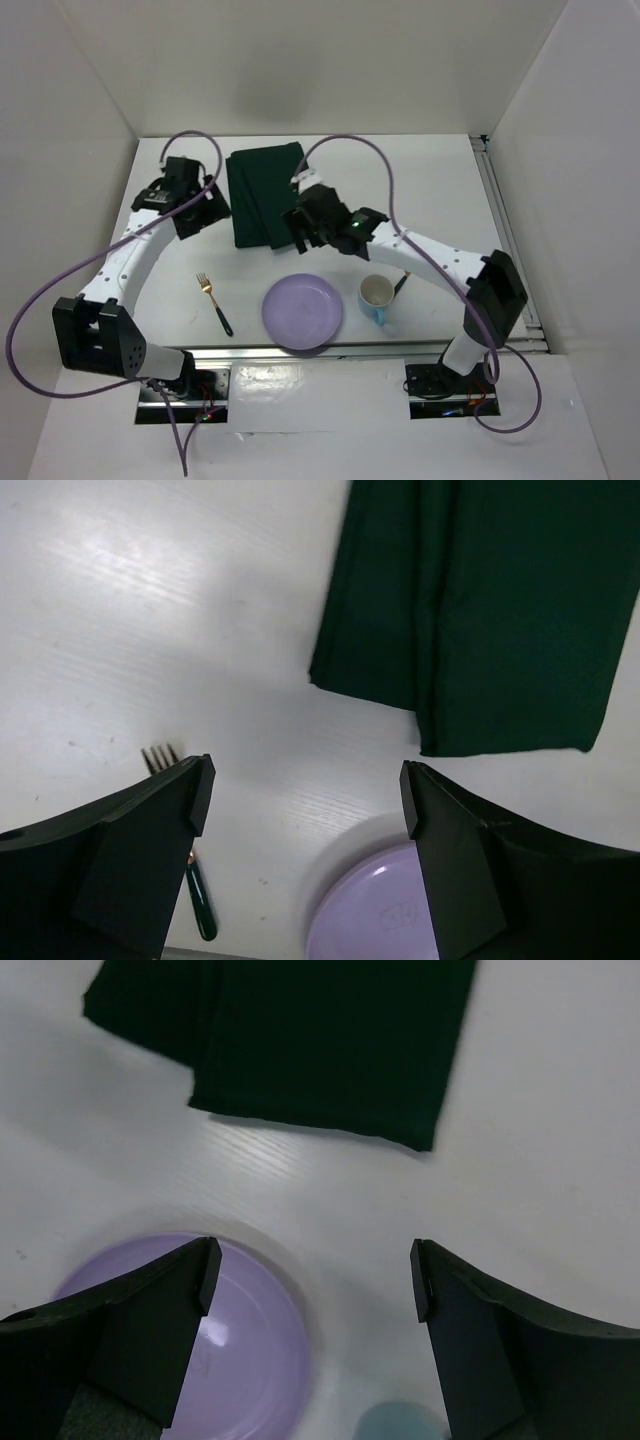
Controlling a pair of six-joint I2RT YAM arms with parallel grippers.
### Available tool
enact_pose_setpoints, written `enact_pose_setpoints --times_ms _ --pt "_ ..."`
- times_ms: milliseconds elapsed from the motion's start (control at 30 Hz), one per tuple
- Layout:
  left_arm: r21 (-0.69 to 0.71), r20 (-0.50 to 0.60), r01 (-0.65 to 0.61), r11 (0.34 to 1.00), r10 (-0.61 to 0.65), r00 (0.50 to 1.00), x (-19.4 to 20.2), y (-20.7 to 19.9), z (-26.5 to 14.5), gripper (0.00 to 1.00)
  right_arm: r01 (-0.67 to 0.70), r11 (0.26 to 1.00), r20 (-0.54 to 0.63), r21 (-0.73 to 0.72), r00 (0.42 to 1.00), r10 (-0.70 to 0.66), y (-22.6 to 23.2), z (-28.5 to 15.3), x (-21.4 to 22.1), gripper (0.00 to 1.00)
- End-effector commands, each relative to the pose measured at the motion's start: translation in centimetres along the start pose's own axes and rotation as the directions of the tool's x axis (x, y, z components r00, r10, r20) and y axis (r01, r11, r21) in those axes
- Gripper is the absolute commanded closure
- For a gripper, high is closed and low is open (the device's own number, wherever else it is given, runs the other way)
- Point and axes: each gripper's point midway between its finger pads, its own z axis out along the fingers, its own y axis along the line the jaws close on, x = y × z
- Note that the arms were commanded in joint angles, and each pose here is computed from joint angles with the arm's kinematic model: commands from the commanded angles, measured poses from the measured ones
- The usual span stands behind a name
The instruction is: Set the dinner table for one person
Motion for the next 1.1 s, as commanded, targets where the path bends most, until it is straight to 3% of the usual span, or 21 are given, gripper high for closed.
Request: enact_pose_setpoints --times_ms 0,133,333,567,1067 --pt "0.057 -0.051 0.180 0.982 -0.177 0.983 0.1 1.6 -1.4 0.06 0.128 0.991 0.078 -0.026 0.989 -0.125 3.5 1.7 -1.9 0.11" --pt "0.013 -0.050 0.331 0.944 -0.330 0.943 -1.0 6.2 -2.1 0.08 0.228 0.973 0.131 -0.047 0.967 -0.220 8.3 4.5 -2.1 0.16" --pt "0.037 -0.086 0.373 0.927 -0.369 0.926 -1.0 8.2 -2.3 0.08 0.409 0.912 0.141 0.008 0.903 -0.406 12.1 9.0 -0.9 0.16" --pt "0.052 -0.117 0.378 0.924 -0.370 0.922 -0.2 8.5 -1.9 0.08 0.517 0.854 0.109 0.050 0.847 -0.520 12.9 12.6 0.7 0.21" --pt "0.065 -0.151 0.375 0.925 -0.363 0.920 1.2 8.4 -1.4 0.08 0.544 0.827 0.086 0.140 0.825 -0.558 9.9 15.2 0.3 0.40"
